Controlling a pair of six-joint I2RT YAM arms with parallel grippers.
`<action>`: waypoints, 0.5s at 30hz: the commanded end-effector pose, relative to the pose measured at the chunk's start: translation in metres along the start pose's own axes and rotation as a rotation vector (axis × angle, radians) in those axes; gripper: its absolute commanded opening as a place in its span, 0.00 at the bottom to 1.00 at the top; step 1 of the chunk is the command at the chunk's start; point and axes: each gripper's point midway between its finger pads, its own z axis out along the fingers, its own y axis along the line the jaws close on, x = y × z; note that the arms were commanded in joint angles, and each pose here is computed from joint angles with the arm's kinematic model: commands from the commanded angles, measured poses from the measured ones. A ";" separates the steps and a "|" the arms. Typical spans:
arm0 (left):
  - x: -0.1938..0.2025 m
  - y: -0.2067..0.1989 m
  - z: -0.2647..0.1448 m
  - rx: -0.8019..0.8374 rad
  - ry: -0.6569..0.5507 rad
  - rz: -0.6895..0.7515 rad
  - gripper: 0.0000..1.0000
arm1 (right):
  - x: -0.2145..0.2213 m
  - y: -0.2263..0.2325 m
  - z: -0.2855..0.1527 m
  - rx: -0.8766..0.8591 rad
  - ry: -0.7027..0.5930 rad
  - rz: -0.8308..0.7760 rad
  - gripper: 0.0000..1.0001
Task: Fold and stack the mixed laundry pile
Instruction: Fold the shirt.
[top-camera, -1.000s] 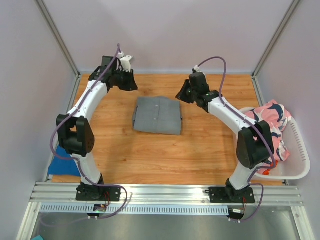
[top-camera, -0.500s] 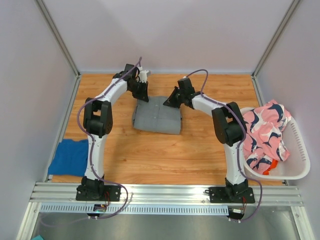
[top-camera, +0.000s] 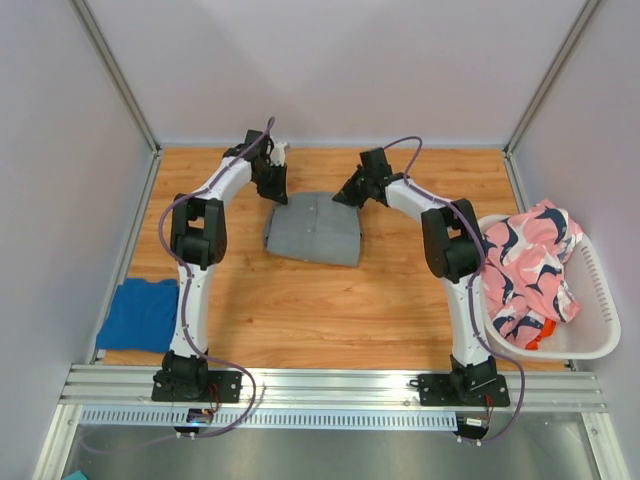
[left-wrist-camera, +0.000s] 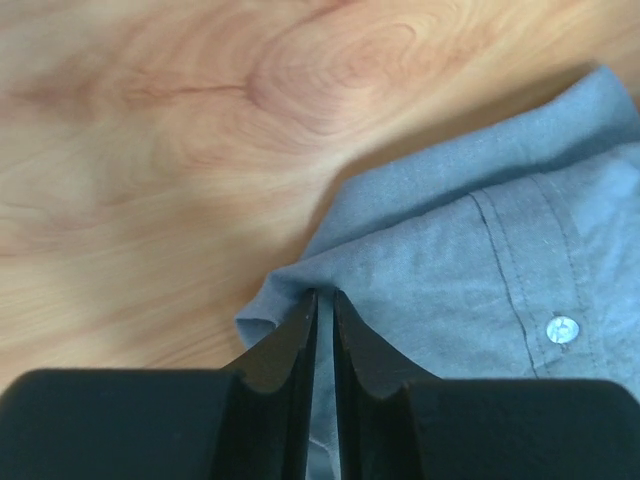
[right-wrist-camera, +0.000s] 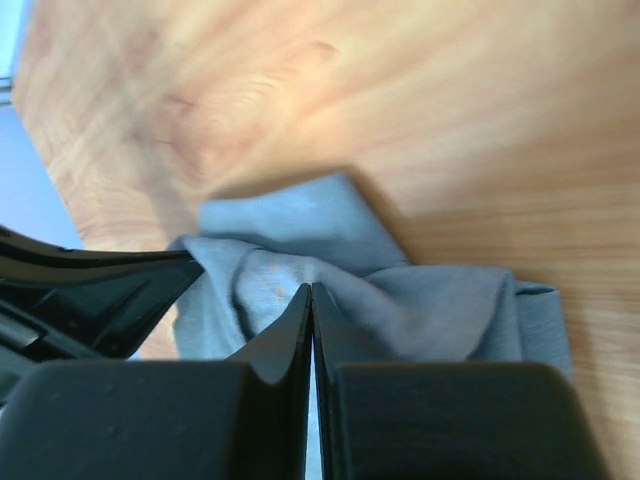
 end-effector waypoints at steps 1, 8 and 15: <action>-0.026 0.013 -0.025 -0.098 -0.058 0.035 0.20 | -0.025 0.028 -0.018 -0.016 -0.066 -0.068 0.00; -0.064 -0.031 -0.112 -0.043 -0.210 0.113 0.27 | -0.040 0.077 -0.092 -0.068 -0.197 -0.220 0.00; 0.029 -0.088 -0.130 0.097 -0.120 0.173 0.28 | 0.054 0.053 -0.128 -0.085 -0.041 -0.302 0.00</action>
